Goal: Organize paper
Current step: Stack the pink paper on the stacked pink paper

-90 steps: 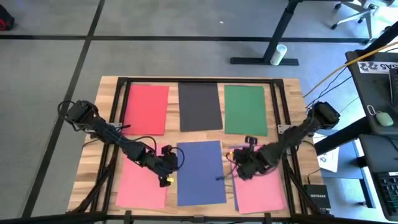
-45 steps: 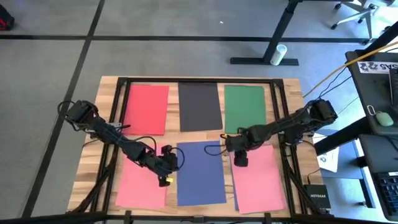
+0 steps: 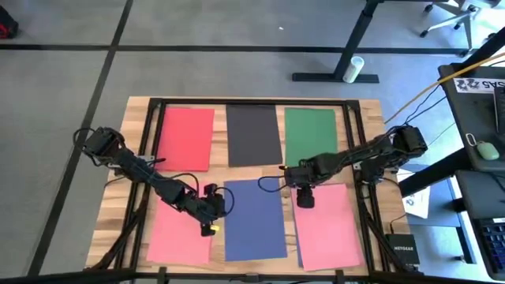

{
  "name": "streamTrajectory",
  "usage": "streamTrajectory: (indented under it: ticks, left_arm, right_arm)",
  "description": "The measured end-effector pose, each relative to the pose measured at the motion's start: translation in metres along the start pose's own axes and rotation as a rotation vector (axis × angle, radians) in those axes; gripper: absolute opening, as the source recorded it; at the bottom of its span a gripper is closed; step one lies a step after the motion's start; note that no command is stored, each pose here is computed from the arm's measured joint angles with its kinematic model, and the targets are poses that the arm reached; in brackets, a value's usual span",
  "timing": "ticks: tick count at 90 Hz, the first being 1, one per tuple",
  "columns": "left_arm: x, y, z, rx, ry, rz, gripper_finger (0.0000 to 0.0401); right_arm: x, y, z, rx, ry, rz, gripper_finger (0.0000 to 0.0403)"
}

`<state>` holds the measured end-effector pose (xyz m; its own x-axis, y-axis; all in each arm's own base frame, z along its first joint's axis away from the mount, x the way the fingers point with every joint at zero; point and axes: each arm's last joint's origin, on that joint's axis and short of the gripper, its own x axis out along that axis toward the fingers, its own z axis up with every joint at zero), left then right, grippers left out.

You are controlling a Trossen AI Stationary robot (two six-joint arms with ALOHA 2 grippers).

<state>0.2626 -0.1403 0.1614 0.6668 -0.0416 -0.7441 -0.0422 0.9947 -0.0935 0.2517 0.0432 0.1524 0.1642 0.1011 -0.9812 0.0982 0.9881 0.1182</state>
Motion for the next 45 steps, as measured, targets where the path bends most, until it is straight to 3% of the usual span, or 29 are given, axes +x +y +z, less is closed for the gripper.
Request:
streamTrajectory:
  ticks: [45]
  left_arm:
    - [0.0, 0.0, -0.001, 0.001, 0.01, 0.004, 0.0]
  right_arm:
    - [0.024, 0.0, 0.002, -0.014, 0.094, 0.002, 0.0156]
